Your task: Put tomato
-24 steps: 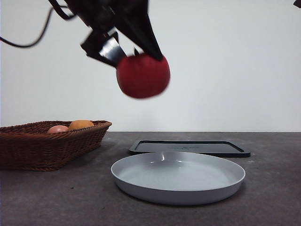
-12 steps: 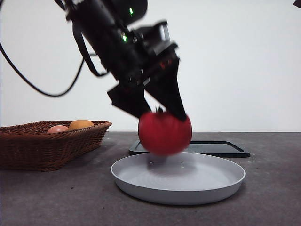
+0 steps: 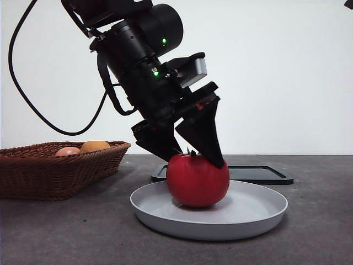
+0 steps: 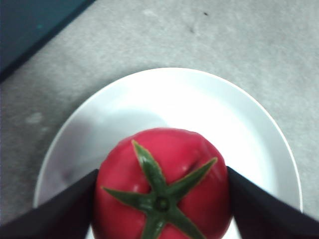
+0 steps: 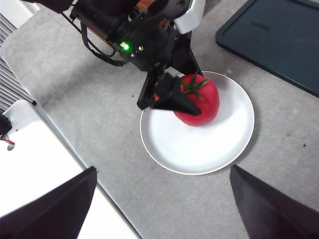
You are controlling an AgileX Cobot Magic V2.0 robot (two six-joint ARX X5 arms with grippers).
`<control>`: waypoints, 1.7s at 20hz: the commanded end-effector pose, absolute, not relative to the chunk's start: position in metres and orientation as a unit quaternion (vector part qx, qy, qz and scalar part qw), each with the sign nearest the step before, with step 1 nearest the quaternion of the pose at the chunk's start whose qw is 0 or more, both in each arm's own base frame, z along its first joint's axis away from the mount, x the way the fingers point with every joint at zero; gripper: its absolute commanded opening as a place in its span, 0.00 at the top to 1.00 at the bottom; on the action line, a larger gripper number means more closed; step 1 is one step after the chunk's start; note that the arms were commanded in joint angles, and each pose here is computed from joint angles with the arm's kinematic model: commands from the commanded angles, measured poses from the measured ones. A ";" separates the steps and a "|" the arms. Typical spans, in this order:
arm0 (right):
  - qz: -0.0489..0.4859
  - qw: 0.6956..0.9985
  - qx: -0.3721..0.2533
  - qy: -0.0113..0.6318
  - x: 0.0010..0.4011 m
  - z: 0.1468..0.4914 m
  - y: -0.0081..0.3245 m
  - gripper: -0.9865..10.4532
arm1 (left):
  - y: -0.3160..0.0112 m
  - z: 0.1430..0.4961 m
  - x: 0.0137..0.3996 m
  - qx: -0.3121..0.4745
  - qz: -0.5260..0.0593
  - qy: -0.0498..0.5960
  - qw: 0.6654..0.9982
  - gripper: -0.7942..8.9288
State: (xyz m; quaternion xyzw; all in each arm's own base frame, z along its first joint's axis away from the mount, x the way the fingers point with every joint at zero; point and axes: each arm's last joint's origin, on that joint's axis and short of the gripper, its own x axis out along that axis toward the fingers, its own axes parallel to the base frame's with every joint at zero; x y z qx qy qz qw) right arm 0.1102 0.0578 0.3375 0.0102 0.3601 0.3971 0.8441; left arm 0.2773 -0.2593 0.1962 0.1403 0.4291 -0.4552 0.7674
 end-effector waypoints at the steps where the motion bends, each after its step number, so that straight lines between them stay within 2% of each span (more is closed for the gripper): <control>1: 0.401 0.847 0.007 0.350 0.111 0.344 0.059 0.54 | -0.267 0.189 0.276 0.141 -0.456 0.444 0.759 0.37; 6: 0.401 0.847 0.007 0.349 0.111 0.344 0.059 0.54 | -0.263 0.200 0.272 0.141 -0.456 0.444 0.758 0.37; 12: 0.401 0.847 0.007 0.349 0.111 0.344 0.059 0.54 | -0.245 0.246 0.267 0.118 -0.453 0.393 0.792 0.37; 16: 0.401 0.847 0.007 0.349 0.111 0.344 0.059 0.54 | -0.212 0.288 0.261 0.089 -0.430 0.362 0.822 0.37; 21: 0.399 0.848 0.005 0.349 0.111 0.344 0.059 0.54 | -0.148 0.338 0.249 0.057 -0.373 0.324 0.867 0.38; 25: 0.387 0.853 0.000 0.349 0.112 0.343 0.058 0.54 | -0.104 0.360 0.226 0.057 -0.330 0.325 0.884 0.38; 28: 0.387 0.852 0.000 0.352 0.116 0.342 0.060 0.54 | -0.080 0.370 0.205 0.050 -0.315 0.337 0.886 0.38; 32: 0.386 0.850 0.001 0.358 0.125 0.340 0.064 0.54 | -0.069 0.376 0.175 0.020 -0.374 0.357 0.856 0.38; 34: 0.387 0.849 0.001 0.361 0.130 0.338 0.065 0.54 | -0.068 0.375 0.160 0.001 -0.415 0.385 0.824 0.38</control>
